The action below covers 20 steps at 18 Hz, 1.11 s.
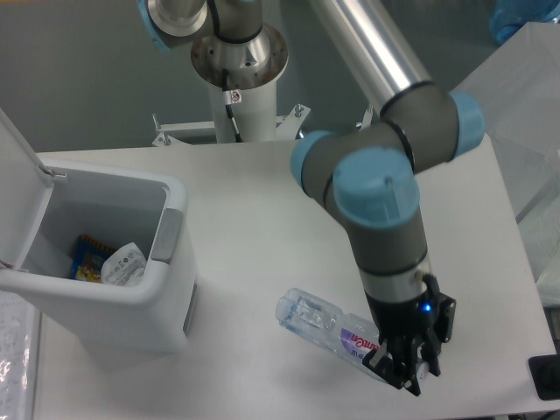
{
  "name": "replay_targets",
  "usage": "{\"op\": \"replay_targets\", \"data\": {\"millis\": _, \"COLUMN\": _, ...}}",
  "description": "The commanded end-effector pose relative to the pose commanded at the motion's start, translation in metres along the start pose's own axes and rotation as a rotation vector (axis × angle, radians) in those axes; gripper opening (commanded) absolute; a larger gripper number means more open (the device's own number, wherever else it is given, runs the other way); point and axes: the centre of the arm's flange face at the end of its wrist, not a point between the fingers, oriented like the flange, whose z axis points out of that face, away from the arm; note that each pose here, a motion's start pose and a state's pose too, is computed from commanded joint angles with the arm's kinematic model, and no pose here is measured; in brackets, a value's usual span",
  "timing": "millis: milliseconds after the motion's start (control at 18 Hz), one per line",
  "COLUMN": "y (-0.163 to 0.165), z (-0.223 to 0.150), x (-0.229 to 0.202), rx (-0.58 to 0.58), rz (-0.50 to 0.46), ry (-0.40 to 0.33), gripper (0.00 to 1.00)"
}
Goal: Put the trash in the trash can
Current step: 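Carry the bottle over the bin and lower it inside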
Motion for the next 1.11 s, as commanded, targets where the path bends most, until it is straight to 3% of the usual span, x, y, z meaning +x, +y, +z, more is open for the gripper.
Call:
{"op": "replay_targets", "data": {"millis": 111, "y": -0.005, "z": -0.049, "x": 0.021, "rx": 0.047, "rz": 0.016, "ry": 0.051, "gripper": 0.10}}
{"op": "replay_targets", "data": {"millis": 389, "y": -0.015, "z": -0.164, "x": 0.046, "rx": 0.128, "rz": 0.038, "ry": 0.256, "gripper": 0.11}}
{"op": "replay_targets", "data": {"millis": 556, "y": 0.002, "z": -0.210, "x": 0.081, "rx": 0.131, "rz": 0.080, "ry": 0.383, "gripper": 0.11}}
{"op": "replay_targets", "data": {"millis": 833, "y": 0.029, "z": -0.224, "x": 0.104, "rx": 0.046, "rz": 0.125, "ry": 0.576, "gripper": 0.11}}
{"op": "replay_targets", "data": {"millis": 944, "y": 0.052, "z": -0.216, "x": 0.122, "rx": 0.003, "rz": 0.207, "ry": 0.641, "gripper": 0.11}}
{"op": "replay_targets", "data": {"millis": 1111, "y": 0.077, "z": -0.211, "x": 0.124, "rx": -0.030, "rz": 0.273, "ry": 0.656, "gripper": 0.12}}
